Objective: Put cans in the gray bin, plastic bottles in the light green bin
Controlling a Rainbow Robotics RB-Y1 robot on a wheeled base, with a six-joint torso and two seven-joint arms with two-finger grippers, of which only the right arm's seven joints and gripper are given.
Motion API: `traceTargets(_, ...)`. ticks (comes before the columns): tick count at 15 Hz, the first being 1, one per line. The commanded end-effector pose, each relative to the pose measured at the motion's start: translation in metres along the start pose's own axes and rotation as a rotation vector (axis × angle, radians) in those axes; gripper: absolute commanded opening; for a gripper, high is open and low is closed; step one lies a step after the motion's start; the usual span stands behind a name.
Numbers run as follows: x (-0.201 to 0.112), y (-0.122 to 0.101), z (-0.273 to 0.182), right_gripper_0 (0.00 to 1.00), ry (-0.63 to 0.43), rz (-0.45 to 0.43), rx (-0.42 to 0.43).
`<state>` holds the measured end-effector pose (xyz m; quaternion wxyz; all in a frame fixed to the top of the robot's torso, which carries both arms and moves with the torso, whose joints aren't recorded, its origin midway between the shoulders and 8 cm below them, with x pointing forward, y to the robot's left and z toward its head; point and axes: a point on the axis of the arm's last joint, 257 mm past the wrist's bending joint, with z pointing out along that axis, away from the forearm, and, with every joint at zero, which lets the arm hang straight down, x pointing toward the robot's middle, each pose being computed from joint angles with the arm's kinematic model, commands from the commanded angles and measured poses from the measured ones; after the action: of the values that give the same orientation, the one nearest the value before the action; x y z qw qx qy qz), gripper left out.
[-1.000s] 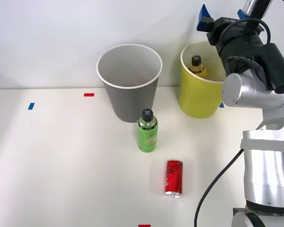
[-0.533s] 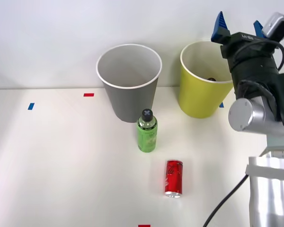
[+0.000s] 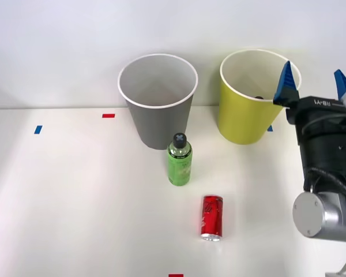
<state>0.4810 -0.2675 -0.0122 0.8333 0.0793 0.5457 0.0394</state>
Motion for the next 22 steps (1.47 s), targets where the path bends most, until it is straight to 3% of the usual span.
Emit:
traceTargets(1,0.014,-0.004,-0.024,1.0,0.009,-0.038,0.011)
traceTargets(11,0.09,-0.029,-0.11,1.0,0.224,-0.115,0.058)
traceTargets(13,0.099,-0.038,-0.125,1.0,0.273,-0.165,0.008)
traceTargets(16,0.118,-0.047,-0.154,1.0,0.347,-0.168,0.025)
traceTargets(19,0.13,-0.053,-0.174,1.0,0.384,-0.154,0.081)
traceTargets(21,0.129,-0.062,-0.19,1.0,0.346,-0.223,0.071)
traceTargets(22,0.135,-0.065,-0.199,1.0,0.338,-0.187,0.069)
